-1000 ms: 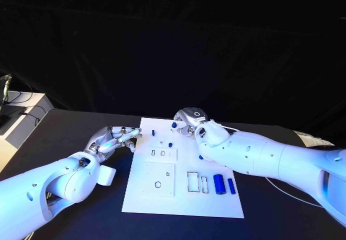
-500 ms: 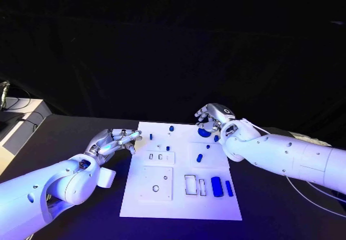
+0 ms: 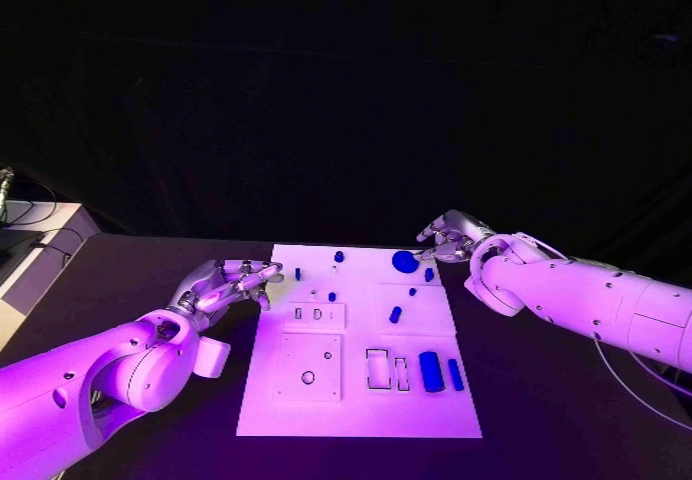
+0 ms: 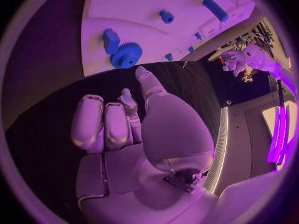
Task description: Assemble the parts on the task board
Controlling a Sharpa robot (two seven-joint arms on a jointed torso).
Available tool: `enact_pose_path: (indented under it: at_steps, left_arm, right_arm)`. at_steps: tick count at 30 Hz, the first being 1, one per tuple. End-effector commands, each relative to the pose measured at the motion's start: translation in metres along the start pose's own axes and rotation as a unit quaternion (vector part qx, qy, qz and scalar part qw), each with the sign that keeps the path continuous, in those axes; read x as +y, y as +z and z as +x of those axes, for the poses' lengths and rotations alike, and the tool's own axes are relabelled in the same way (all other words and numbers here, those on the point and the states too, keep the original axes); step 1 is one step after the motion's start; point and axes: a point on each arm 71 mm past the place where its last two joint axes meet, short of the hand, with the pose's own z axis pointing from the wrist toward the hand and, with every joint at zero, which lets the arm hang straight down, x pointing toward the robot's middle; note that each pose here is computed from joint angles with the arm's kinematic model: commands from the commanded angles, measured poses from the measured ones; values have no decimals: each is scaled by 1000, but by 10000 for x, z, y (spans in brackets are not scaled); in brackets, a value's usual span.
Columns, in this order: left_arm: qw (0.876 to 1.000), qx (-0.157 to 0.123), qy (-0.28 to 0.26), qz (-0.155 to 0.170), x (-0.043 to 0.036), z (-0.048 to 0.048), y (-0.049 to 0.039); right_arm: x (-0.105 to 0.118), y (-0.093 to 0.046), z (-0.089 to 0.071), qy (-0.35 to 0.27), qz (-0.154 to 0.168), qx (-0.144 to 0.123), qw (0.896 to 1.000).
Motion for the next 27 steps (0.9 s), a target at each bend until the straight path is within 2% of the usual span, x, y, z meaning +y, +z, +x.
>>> enact_pose_path:
  at_steps: [1, 12, 27]
  left_arm:
    - [1000, 12, -4, 8, -12, 36, 1]
    - [1000, 14, -4, 7, -4, 49, 4]
    - [1000, 14, -4, 6, 3, 43, 8]
  right_arm:
    - [-11, 32, 78, -1, 22, 48, 999]
    - [75, 104, 156, -6, 29, 61, 998]
    - [94, 139, 163, -19, 30, 53, 998]
